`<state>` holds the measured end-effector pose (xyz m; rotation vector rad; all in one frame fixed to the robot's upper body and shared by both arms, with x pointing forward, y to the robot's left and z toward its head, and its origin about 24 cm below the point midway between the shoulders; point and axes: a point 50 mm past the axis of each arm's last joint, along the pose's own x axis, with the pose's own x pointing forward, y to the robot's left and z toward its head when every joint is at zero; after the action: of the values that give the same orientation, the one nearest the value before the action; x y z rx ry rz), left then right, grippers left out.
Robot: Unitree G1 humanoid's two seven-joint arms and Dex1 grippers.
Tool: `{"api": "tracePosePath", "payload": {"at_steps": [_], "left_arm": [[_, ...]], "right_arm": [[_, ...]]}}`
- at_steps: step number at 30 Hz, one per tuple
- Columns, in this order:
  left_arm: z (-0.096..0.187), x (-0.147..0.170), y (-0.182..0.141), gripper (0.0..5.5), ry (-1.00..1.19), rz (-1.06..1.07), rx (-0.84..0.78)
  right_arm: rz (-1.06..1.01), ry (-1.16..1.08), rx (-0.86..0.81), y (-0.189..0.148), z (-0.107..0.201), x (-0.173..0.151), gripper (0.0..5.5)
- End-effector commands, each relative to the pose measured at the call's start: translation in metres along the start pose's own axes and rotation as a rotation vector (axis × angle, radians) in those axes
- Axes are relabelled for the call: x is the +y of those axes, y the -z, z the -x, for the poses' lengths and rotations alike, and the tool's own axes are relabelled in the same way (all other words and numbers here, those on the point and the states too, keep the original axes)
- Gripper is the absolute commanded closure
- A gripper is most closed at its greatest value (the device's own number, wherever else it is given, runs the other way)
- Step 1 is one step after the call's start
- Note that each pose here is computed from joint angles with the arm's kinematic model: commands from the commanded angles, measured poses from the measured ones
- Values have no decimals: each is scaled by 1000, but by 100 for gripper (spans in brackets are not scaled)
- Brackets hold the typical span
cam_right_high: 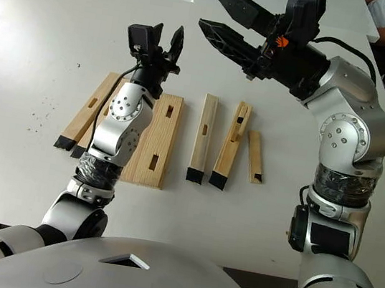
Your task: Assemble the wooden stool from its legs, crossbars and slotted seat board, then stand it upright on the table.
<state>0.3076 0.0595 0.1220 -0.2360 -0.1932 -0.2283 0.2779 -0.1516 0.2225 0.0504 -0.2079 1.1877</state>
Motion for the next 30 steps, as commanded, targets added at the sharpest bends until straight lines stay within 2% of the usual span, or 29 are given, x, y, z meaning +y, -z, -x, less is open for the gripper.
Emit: {"api": "tracePosePath", "payload": {"at_steps": [1, 4, 6, 7, 9, 13, 15, 17, 19, 21, 26, 30], "left_arm": [[2, -13, 7, 303, 23, 56, 25], [2, -13, 7, 303, 21, 61, 22], [3, -13, 7, 303, 21, 71, 26], [3, -13, 6, 303, 23, 67, 21], [3, -13, 6, 303, 27, 70, 21], [4, -11, 5, 303, 9, 73, 12], [5, -10, 5, 303, -8, 86, 4], [7, -6, 3, 303, -44, 111, -12], [11, 0, 2, 303, -98, 177, -32], [14, 3, 1, 303, -139, 249, -40], [22, -3, -1, 303, -161, 251, -66], [27, -4, -1, 303, -152, 260, -50]], "right_arm": [[-60, 59, 275, 67, 22, 5, 262], [-92, 114, 467, 117, 48, 8, 262], [-96, 135, 495, 129, 53, 9, 262], [-97, 133, 462, 125, 50, 8, 262], [-102, 119, 355, 107, 39, 7, 262], [-118, 49, 76, 39, 19, 6, 262], [-133, -30, 35, 11, 16, 13, 262], [-192, -145, 164, 13, 21, 32, 262], [-260, -316, 433, 42, 46, 64, 262], [-341, -402, 594, 59, 68, 82, 262], [-355, -172, 821, 99, 87, 73, 262], [-374, -80, 866, 118, 86, 84, 262]]}}
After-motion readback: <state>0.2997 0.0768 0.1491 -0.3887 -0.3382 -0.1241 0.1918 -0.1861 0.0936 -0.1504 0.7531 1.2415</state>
